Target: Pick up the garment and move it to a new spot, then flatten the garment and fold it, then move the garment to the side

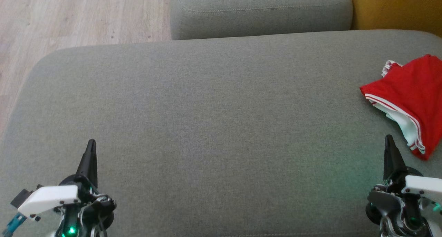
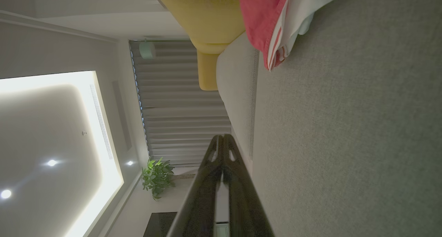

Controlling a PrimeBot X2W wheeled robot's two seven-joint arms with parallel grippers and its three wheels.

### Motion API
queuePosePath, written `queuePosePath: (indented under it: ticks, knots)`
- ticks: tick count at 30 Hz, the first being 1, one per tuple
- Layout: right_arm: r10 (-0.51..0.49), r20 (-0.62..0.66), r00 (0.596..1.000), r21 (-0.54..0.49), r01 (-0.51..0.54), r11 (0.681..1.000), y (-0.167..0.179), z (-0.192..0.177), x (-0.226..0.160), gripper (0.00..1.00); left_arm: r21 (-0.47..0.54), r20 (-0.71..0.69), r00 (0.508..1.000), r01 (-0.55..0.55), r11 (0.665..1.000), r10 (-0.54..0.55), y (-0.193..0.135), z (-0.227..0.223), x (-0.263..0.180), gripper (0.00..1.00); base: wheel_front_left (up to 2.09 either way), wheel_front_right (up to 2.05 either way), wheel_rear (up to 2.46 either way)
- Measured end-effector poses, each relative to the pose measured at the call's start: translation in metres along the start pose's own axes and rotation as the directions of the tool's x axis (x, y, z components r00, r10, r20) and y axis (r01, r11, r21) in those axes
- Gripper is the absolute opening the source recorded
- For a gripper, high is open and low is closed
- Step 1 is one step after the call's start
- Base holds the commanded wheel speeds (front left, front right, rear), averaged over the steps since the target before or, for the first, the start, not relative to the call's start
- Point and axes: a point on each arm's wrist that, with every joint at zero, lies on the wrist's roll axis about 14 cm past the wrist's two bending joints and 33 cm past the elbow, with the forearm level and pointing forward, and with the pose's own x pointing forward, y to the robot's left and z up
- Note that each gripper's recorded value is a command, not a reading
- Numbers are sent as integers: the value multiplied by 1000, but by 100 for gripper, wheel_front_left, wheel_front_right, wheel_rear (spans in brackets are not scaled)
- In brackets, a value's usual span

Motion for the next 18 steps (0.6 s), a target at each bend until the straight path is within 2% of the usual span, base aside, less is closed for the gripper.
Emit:
queuePosePath:
  ticks: [18]
  knots:
    - [0,0,1000,0,0,1000,0,0,0,0,-1,0,1000,0,1000,0,0,0,0,0,0,0,0]
